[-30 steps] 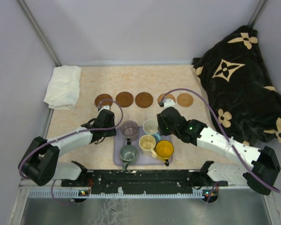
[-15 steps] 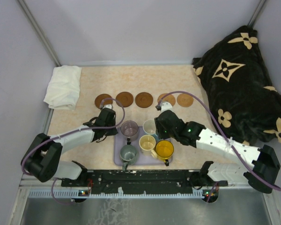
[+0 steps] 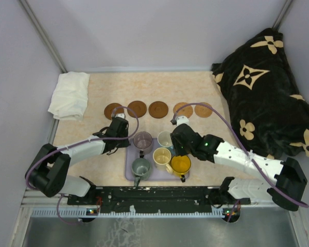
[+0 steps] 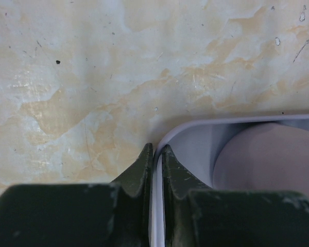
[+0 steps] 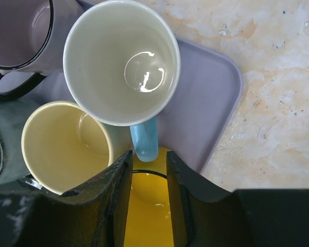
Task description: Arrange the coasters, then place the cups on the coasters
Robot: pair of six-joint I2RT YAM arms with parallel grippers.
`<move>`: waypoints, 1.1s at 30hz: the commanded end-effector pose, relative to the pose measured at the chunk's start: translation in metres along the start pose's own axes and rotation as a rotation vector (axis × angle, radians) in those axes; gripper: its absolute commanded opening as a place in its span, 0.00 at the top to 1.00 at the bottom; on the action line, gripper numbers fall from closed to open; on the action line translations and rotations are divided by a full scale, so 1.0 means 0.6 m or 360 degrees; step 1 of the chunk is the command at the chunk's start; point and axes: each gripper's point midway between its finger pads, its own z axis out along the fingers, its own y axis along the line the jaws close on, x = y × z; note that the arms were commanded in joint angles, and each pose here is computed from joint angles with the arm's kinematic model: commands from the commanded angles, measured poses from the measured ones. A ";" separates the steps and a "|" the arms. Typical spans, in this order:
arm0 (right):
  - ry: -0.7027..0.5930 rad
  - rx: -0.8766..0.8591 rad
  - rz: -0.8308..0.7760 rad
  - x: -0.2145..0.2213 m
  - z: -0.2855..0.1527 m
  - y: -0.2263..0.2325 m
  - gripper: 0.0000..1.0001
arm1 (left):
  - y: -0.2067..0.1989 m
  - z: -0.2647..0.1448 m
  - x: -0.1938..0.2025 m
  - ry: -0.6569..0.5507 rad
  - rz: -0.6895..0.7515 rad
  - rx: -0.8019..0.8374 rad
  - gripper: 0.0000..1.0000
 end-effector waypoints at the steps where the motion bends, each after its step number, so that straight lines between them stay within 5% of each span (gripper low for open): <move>1: -0.0008 -0.0046 -0.0002 -0.005 -0.001 0.017 0.66 | 0.018 0.015 0.005 0.0019 0.0013 -0.0096 0.95; 18: -0.0043 -0.0040 -0.0022 -0.013 0.034 0.027 0.65 | 0.029 0.006 0.041 0.0082 -0.0028 -0.0077 0.95; 26: -0.0034 -0.0003 -0.0046 -0.010 0.053 0.024 0.67 | 0.024 0.005 0.032 0.0063 -0.0030 -0.0062 0.72; 29: -0.0032 0.0004 -0.0047 -0.007 0.056 0.023 0.73 | 0.022 0.004 0.031 0.0065 -0.0032 -0.0057 0.68; 33: -0.0046 0.0033 -0.0040 -0.009 0.056 0.017 0.99 | 0.022 0.002 0.033 0.0066 -0.0039 -0.0053 0.67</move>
